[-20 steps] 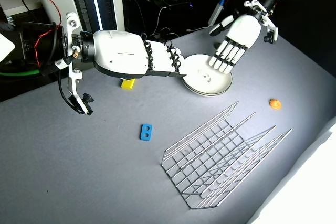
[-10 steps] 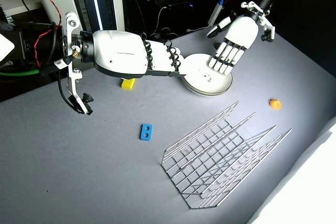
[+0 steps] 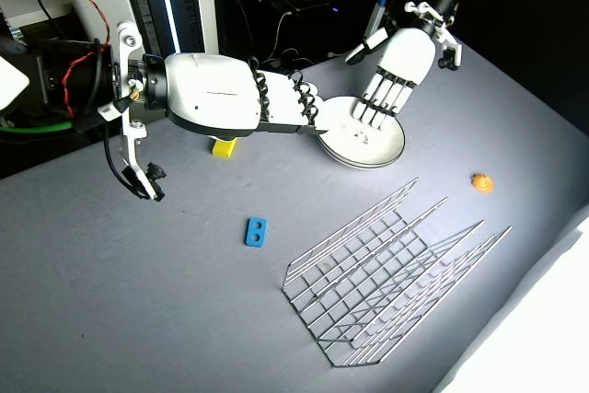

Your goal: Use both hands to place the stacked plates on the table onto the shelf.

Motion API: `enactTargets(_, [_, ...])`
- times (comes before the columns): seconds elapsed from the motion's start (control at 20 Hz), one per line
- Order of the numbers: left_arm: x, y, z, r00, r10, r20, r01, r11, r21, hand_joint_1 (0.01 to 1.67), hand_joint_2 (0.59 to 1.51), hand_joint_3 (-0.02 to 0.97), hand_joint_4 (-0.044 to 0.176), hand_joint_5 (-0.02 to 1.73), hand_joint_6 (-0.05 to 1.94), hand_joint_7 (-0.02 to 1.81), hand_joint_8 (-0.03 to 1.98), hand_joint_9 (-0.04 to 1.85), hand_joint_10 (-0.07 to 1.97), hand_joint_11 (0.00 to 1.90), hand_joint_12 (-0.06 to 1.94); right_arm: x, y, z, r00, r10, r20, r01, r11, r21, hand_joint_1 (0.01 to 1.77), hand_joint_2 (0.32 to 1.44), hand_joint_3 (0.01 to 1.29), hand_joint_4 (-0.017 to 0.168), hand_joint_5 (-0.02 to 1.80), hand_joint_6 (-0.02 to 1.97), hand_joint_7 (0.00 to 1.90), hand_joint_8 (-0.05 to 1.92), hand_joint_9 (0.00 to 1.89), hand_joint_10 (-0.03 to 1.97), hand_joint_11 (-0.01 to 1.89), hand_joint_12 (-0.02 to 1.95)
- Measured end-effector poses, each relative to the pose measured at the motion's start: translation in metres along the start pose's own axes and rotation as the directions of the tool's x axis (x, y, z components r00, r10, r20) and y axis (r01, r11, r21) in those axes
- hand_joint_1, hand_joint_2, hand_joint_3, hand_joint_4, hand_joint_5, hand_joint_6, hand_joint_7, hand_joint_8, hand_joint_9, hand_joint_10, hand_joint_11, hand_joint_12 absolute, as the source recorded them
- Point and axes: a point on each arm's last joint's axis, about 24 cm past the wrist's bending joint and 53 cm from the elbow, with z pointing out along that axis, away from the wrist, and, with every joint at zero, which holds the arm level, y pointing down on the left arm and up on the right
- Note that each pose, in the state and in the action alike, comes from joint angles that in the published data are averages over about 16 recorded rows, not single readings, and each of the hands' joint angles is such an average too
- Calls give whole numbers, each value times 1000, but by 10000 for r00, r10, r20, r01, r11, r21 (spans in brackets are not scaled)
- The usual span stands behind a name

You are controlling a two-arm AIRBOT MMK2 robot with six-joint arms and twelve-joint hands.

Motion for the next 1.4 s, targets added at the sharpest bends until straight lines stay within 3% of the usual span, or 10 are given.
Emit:
enactTargets(0.35, [-3, -17, 15, 9962, -778, 383, 775, 9969, 94, 22, 1075, 14, -3, -5, -11, -12, -21, -14, -13, 14, -10, 8, 4, 13, 9988, -481, -93, 479, 9987, -193, 1191, 1046, 16, -2, 20, 19, 21, 14, 14, 6, 21, -6])
enactTargets(0.8, [-13, -34, 35, 9820, -1635, 941, 1601, 9862, 433, 21, 1077, 14, -3, -6, -11, -12, -22, -8, -16, 14, 6, 18, 3, 41, 9867, -1622, -53, 1619, 9861, -367, 1170, 1044, 16, -2, 20, 19, 22, 14, 14, 6, 21, -6])
enactTargets(1.4, [-23, -46, 48, 9708, -2025, 1288, 1935, 9779, 794, 22, 1076, 13, -4, -10, -12, -13, -22, 1, -15, 14, 16, 26, -5, 86, 9704, -2413, 130, 2415, 9699, -296, 1184, 1039, 16, -3, 21, 19, 22, 14, 12, 6, 21, -6])
